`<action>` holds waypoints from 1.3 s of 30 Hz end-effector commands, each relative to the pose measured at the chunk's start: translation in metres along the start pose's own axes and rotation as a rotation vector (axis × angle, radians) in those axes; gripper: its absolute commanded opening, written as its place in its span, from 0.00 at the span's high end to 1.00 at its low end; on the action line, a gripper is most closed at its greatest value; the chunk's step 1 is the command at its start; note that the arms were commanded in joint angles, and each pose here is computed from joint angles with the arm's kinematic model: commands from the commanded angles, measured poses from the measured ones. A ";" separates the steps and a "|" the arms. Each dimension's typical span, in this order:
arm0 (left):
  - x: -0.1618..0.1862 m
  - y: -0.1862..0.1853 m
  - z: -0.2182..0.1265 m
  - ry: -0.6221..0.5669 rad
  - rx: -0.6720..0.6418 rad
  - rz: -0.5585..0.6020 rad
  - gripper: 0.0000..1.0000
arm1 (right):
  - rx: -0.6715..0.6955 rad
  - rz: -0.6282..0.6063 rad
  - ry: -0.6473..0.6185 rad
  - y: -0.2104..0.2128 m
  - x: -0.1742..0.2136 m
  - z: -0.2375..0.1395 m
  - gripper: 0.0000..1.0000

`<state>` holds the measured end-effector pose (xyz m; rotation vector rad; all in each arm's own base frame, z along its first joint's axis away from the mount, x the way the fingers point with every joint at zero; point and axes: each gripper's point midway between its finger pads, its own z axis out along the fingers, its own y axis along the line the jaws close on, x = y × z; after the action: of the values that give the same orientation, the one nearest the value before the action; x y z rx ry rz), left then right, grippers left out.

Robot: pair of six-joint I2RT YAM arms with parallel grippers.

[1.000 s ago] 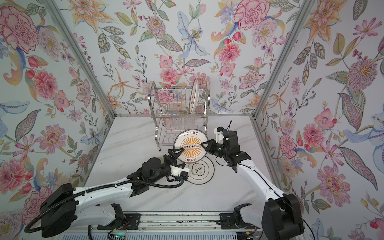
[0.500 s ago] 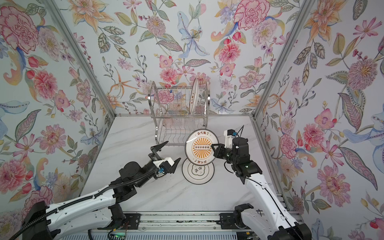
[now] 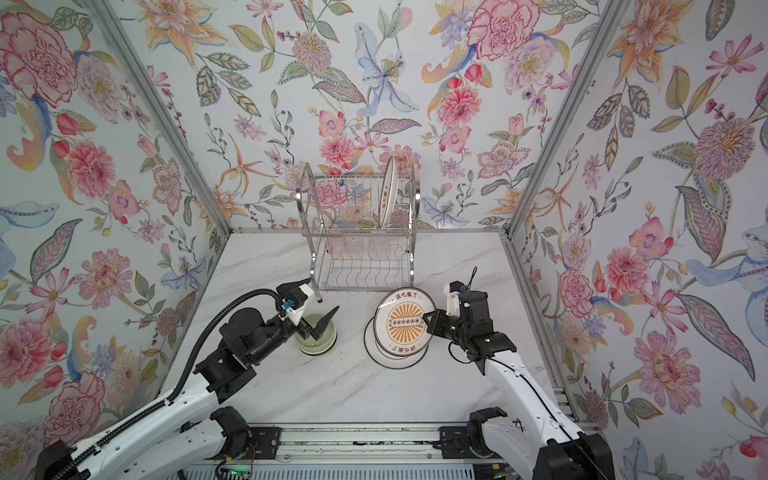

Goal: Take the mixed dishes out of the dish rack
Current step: 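Open the left gripper and withdraw while right lowers sunburst plate onto white plate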

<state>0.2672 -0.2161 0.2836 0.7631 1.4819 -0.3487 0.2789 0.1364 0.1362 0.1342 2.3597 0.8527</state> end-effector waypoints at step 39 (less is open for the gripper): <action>-0.043 0.003 0.042 0.005 0.161 -0.153 0.01 | 0.001 0.186 0.208 -0.029 0.047 0.039 0.76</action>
<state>0.2923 -0.2482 0.2987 0.7989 1.5912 -0.5643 0.2636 0.1485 0.0683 0.3016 2.5632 1.0027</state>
